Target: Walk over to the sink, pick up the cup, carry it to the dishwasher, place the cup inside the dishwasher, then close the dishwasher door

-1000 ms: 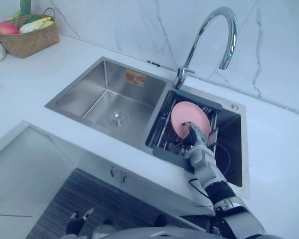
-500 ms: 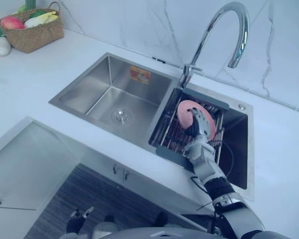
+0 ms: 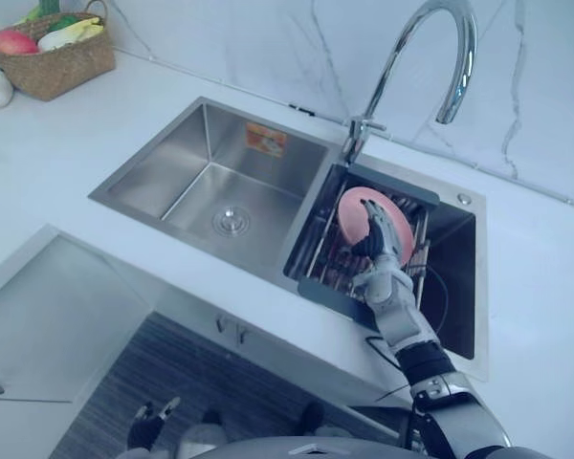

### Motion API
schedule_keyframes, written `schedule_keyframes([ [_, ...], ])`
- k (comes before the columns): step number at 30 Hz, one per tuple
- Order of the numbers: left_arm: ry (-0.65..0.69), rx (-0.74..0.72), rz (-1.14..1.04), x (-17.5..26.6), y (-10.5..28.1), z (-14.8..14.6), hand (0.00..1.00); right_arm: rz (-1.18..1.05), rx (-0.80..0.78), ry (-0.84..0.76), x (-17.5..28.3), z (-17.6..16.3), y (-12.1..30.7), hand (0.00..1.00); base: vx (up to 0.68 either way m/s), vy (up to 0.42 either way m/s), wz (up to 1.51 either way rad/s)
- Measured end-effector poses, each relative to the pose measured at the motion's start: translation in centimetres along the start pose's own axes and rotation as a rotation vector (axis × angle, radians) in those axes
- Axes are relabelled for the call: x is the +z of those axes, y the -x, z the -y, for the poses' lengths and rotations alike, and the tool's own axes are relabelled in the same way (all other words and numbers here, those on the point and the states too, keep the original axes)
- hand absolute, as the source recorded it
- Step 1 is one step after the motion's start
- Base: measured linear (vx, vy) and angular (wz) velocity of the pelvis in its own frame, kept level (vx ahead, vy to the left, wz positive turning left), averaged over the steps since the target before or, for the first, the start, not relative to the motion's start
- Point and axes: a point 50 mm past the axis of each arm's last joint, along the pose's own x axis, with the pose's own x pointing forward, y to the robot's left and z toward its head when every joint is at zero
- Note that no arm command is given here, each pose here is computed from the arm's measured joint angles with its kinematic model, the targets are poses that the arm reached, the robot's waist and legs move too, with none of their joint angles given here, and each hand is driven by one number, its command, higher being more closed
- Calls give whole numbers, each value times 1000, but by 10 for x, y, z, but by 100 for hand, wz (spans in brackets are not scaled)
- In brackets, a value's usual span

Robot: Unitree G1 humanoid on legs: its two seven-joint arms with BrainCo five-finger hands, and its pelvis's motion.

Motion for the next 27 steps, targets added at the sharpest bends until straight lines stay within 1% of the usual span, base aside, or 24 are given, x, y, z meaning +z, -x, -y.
schedule_keyframes([
  [5,-1,4,0,0,0,0,0,-19,38,6,-5,-4,4,0,-7,5,-9],
  [11,-8,11,0,0,0,0,0,-14,43,16,-2,-5,5,0,0,0,0],
  [12,-8,11,0,0,0,0,0,-7,47,16,0,-6,5,100,0,0,0],
  [18,-8,11,1,0,0,0,0,0,52,18,2,-8,6,100,0,0,0],
  [23,-8,11,0,0,0,1,0,5,17,23,3,-8,6,100,0,0,0],
  [27,-8,11,1,0,0,1,0,13,11,61,4,-9,7,100,-4,0,1],
])
